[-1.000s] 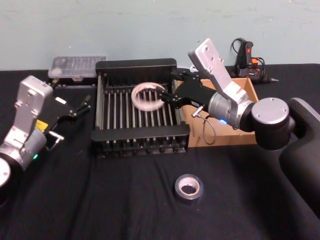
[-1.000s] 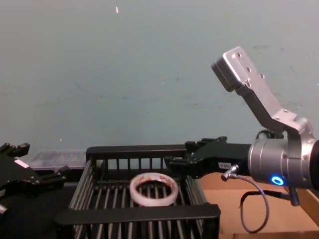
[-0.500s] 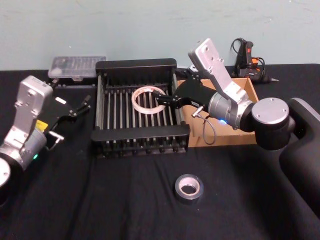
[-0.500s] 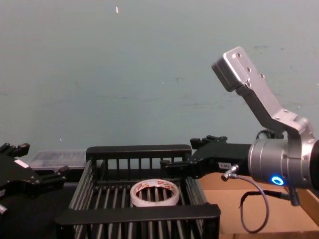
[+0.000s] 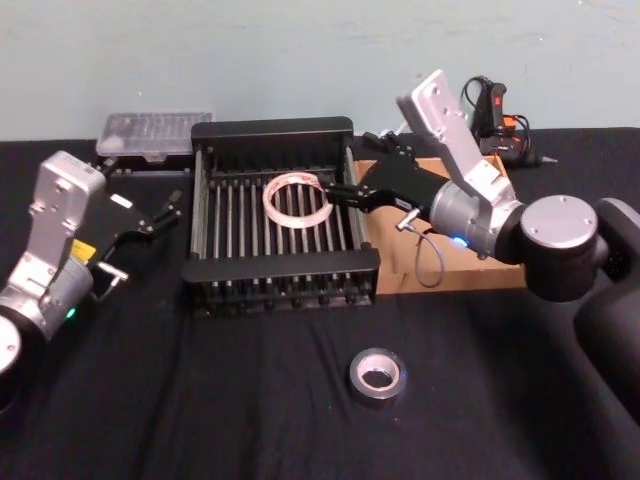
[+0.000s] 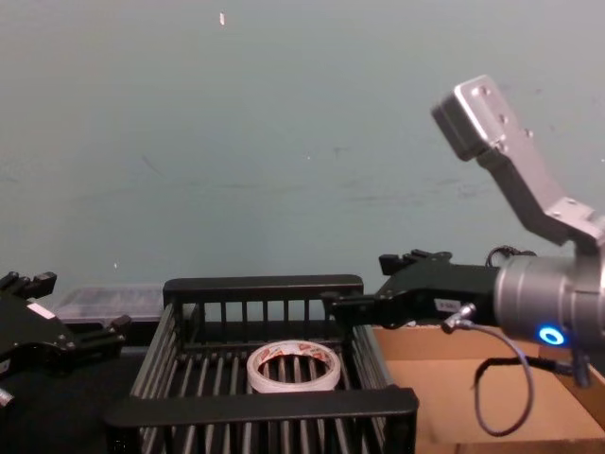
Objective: Pick up the white tape and place it into the black box , Pick up the silver tape and place it into the brown box.
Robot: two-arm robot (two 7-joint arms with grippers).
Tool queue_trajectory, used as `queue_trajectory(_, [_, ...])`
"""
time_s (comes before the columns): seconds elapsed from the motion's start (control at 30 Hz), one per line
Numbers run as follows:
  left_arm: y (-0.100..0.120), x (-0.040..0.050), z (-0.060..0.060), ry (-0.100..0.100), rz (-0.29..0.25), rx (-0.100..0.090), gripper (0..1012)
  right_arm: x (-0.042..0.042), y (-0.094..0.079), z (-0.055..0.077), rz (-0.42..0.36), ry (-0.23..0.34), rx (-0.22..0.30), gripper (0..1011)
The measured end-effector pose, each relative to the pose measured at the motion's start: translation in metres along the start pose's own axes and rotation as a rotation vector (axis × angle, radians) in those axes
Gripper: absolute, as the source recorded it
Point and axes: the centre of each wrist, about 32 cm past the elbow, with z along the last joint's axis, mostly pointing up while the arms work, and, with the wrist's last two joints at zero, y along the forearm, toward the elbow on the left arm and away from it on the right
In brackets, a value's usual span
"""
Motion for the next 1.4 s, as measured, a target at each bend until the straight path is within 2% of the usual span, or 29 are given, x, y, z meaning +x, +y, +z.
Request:
queue_trajectory(0.17, [0.0,0.0,0.0,0.0,0.0,0.0,1001,0.0016,-0.012,-0.001,-0.002,0.003,0.003,1000])
queue_trajectory(0.37, [0.0,0.0,0.0,0.0,0.0,0.0,1001,0.0025,-0.042,0.0,-0.001,0.009,0.007,1000])
queue_trajectory(0.57, [0.0,0.0,0.0,0.0,0.0,0.0,1001,-0.0032,-0.071,0.001,0.016,0.031,-0.014,1000])
queue_trajectory(0.9, [0.0,0.0,0.0,0.0,0.0,0.0,1001,-0.0156,-0.115,-0.012,0.06,0.126,-0.084,1000])
queue_trajectory(0.97, [0.0,0.0,0.0,0.0,0.0,0.0,1002,-0.0165,-0.117,-0.013,0.063,0.13,-0.089,1000])
queue_trajectory(1.17, [0.0,0.0,0.0,0.0,0.0,0.0,1001,-0.0261,-0.131,-0.02,0.103,0.161,-0.123,1000])
queue_trajectory(1.4, [0.0,0.0,0.0,0.0,0.0,0.0,1001,-0.035,-0.137,-0.028,0.146,0.191,-0.166,1000])
